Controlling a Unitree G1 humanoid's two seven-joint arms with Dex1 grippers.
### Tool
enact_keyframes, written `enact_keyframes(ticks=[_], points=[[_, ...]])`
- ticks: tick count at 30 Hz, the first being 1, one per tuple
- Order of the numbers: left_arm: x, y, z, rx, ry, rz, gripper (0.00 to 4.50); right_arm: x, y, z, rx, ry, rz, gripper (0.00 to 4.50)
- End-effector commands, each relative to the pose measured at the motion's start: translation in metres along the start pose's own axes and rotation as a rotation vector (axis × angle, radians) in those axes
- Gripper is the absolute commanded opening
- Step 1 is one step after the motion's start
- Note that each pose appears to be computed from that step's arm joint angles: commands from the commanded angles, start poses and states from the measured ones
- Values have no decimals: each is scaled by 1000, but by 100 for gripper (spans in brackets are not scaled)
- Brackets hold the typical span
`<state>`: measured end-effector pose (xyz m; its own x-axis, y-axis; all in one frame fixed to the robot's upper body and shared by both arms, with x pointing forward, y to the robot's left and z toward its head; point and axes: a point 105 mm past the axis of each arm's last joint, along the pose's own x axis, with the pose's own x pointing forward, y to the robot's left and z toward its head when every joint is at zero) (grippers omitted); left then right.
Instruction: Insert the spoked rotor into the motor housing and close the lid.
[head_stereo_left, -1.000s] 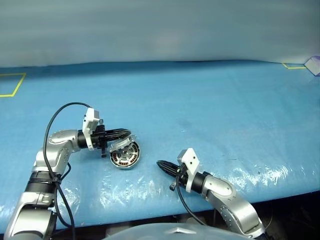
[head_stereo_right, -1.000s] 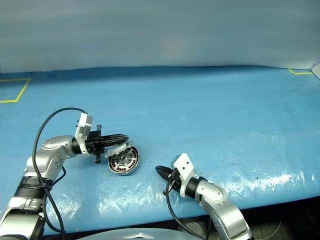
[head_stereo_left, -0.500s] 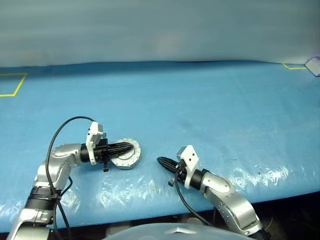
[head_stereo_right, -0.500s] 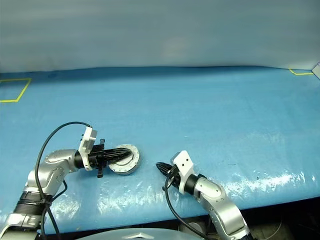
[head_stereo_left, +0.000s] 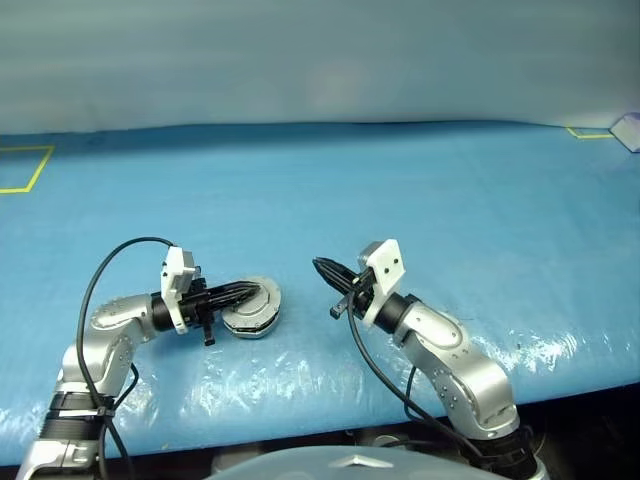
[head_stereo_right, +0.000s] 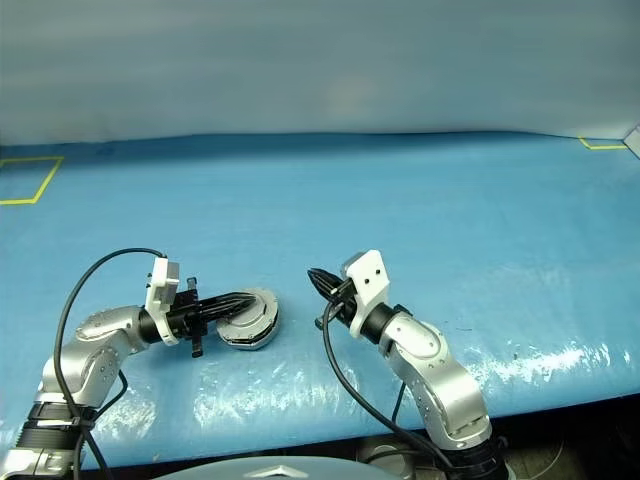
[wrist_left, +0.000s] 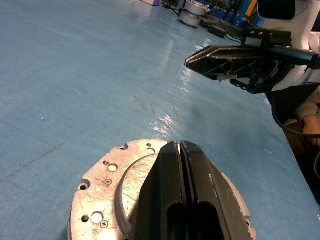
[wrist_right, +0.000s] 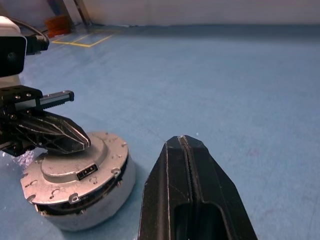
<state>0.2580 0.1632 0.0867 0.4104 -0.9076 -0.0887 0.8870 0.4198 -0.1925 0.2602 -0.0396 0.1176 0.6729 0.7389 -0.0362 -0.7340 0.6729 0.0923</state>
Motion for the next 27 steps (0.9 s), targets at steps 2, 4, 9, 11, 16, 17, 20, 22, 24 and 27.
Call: enact_keyframes(ticks=[2, 4, 9, 11, 16, 17, 20, 22, 24, 27], points=[[-8, -11, 30, 142, -127, 95, 0, 9, 13, 4, -90, 54, 44, 58], [-12, -16, 31, 173, -149, 152, 0, 13, 19, 3, -113, 74, 78, 124], [-20, -30, 18, 234, -134, 287, 0, 24, 36, 1, -120, 101, 174, 290], [-20, -37, 8, 266, -110, 320, 0, 29, 40, -3, -126, 116, 209, 354], [-22, -44, 1, 261, -171, 447, 0, 41, 50, -8, -140, 133, 289, 449], [-23, -45, -1, 275, -184, 473, 0, 43, 53, -9, -141, 133, 310, 449], [-26, -49, -3, 266, -218, 522, 0, 48, 58, -11, -153, 145, 358, 449], [-30, -51, -6, 243, -239, 560, 0, 52, 60, -14, -152, 151, 381, 449], [-33, -53, -10, 226, -251, 599, 0, 55, 62, -18, -154, 163, 399, 449], [-36, -50, -14, 223, -259, 664, 0, 59, 64, -24, -149, 182, 426, 449]])
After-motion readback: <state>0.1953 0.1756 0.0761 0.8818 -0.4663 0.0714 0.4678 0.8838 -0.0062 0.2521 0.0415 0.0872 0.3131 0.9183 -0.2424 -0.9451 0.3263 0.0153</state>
